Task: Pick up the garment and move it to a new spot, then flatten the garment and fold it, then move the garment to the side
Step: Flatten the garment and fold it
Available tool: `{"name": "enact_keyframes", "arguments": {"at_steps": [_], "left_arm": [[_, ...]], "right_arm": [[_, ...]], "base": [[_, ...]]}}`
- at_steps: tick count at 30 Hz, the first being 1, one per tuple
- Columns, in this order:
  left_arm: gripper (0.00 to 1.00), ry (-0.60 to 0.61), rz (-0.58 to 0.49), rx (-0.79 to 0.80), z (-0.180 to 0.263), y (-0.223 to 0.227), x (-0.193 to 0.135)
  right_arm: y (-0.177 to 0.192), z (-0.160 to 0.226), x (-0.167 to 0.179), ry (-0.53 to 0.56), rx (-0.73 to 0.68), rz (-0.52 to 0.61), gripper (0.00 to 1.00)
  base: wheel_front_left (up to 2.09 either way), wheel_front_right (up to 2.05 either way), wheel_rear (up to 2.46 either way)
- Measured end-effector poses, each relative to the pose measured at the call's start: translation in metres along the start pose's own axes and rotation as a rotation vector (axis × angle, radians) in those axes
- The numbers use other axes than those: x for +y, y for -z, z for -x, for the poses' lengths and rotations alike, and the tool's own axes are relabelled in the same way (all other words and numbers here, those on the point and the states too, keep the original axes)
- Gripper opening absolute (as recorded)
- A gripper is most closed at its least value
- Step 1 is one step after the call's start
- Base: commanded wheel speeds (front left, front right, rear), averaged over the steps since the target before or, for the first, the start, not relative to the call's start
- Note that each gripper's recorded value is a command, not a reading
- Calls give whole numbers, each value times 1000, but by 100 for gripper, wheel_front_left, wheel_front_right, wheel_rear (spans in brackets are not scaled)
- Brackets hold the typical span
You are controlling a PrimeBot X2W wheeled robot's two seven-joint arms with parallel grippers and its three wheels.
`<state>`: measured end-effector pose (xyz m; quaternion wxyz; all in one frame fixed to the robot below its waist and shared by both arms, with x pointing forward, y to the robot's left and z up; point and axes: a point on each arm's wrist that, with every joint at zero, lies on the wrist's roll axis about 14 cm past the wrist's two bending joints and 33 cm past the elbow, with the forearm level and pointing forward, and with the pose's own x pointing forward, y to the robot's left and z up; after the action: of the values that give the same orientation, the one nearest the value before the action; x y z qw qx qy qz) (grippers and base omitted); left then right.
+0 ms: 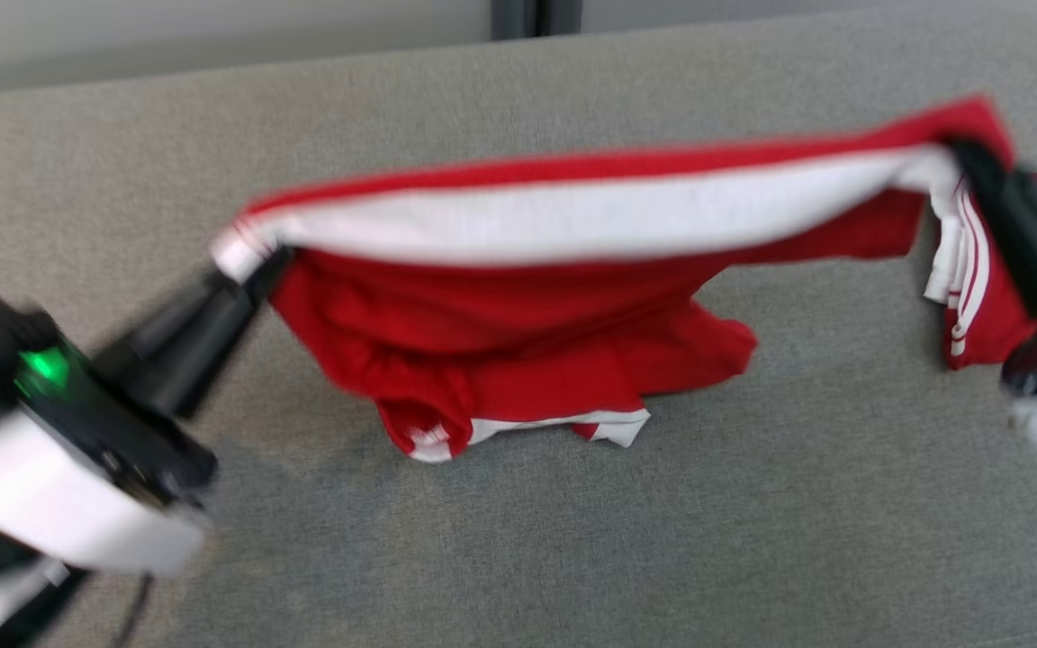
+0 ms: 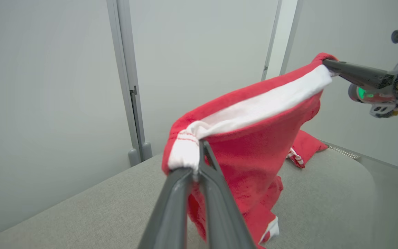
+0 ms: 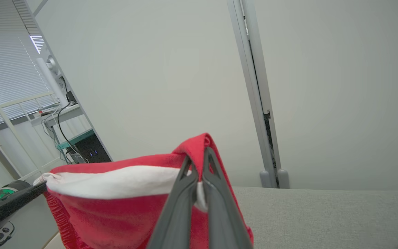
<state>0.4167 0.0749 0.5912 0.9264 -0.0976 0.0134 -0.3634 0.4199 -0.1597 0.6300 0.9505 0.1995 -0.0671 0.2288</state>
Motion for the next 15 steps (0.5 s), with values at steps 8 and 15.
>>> {"name": "enact_keyframes", "arguments": {"at_steps": [8,15], "left_arm": [[0,-23,-111,-12,-85,-46,80],[0,-146,-119,-64,-170,-47,163]], "right_arm": [[-29,-112,-36,-9,-19,50,0],[-25,-222,-76,92,-98,45,0]], "base": [[0,0,0],[0,0,0]]}}
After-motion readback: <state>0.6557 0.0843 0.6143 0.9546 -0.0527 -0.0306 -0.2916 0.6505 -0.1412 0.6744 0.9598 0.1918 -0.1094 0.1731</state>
